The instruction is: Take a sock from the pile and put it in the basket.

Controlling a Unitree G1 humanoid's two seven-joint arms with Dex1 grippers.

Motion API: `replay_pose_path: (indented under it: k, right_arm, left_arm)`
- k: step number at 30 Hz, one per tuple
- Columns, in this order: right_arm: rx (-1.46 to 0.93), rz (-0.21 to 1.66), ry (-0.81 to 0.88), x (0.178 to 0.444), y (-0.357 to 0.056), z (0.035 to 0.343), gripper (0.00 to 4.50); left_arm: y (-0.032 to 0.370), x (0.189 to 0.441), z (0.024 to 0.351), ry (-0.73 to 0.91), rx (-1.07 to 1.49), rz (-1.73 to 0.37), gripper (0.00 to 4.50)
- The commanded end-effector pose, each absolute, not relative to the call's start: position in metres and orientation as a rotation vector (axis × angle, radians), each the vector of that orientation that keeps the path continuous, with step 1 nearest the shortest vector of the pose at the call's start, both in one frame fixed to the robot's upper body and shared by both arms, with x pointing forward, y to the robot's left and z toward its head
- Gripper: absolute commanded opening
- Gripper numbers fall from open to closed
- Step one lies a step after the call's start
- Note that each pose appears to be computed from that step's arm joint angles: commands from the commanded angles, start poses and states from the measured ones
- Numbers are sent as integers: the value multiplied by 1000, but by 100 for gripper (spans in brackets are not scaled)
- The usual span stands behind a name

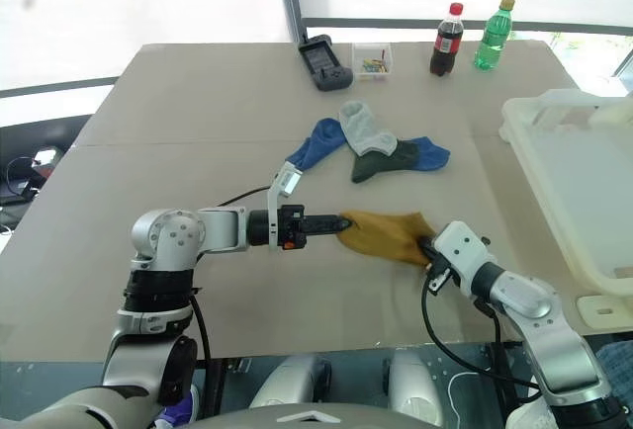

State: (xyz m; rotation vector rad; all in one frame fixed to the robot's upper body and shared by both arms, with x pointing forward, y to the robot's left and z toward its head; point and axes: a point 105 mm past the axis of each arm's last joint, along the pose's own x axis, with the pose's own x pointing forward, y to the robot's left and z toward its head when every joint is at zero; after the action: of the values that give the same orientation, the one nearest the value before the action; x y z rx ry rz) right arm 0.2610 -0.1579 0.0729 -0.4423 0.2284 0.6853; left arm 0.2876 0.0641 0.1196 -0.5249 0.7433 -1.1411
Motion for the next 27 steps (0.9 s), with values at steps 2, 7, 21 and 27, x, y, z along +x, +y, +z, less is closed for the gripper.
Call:
replay_pose_path:
  k: [2, 7, 21, 27]
  right_arm:
    - [-464, 658, 200, 264, -161, 85, 0]
    - [-474, 610, 182, 265, -172, 98, 0]
    - [-453, 602, 205, 251, -176, 102, 0]
    - [-451, 573, 206, 247, -182, 105, 0]
  left_arm:
    - [53, 283, 141, 684, -524, -1233, 8]
    - [36, 285, 148, 673, -579, -1266, 8]
    - [-4, 297, 148, 707, -604, -1308, 230]
    - [-21, 304, 148, 721, -673, -1293, 438]
